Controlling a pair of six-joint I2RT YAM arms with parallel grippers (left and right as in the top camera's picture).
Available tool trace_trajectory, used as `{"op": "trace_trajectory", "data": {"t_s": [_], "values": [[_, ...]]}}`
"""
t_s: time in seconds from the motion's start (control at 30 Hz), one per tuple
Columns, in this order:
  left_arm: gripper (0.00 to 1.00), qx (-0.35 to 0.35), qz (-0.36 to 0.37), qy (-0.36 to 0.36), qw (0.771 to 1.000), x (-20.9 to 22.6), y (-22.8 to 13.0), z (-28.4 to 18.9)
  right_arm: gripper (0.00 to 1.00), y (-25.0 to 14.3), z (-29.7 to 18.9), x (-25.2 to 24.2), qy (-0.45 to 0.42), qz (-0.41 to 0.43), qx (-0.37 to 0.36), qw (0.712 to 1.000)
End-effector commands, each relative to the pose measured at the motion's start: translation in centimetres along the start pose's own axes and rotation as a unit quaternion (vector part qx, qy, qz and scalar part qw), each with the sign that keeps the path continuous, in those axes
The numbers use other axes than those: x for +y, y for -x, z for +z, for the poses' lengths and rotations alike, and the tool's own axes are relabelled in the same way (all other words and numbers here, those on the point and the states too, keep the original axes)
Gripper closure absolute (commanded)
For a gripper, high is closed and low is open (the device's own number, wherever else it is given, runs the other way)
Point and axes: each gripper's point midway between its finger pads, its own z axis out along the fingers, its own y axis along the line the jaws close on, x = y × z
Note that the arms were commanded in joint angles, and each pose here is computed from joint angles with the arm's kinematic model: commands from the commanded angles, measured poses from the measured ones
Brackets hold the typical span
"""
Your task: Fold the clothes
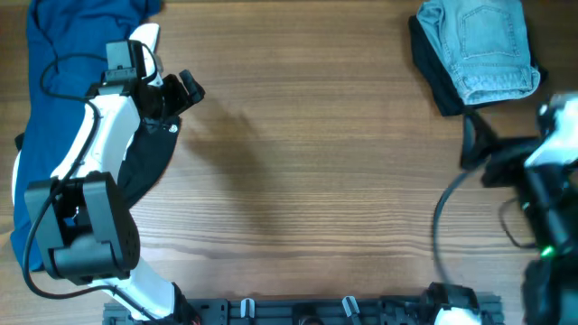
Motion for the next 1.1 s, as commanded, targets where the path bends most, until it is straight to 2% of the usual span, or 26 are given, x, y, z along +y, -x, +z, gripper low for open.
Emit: {"op": "trace_trajectory", "data": {"t_s": [0.0,0.13,0.17,0.23,0.37,0.97,1.07], "values": [[0.00,-0.007,0.012,-0.001,1.000,-0.3,0.2,-0.3,0.00,-6.0,1.8,2.2,0.047,-0.011,-0.024,0.999],[0.00,-0.007,0.012,-0.001,1.000,-0.3,0.2,-0.3,0.00,-11.8,2.9,4.2,0.090,-0.031,-0.115,0.989],[0.00,-0.007,0.012,-0.001,1.000,-0.3,0.2,-0.3,0.00,-14.0,3.1,3.7,0.079,0.006,-0.127,0.989],[0.00,-0.007,0.012,-0.001,1.000,-0.3,0.2,-0.3,0.00,-17.1,3.5,2.9,0.060,0.035,-0.123,0.990],[0.01,-0.007,0.012,-0.001,1.000,-0.3,0.2,-0.3,0.00,-20.5,4.1,2.8,0.060,0.033,-0.118,0.991],[0.00,-0.007,0.012,-0.001,1.000,-0.3,0.2,-0.3,0.00,-21.2,4.4,2.9,0.061,0.034,-0.114,0.991],[0.00,-0.029,0.018,0.003,0.999,-0.7,0.9,-1.8,0.00,-21.2,4.4,2.9,0.061,0.034,-0.114,0.991]]}}
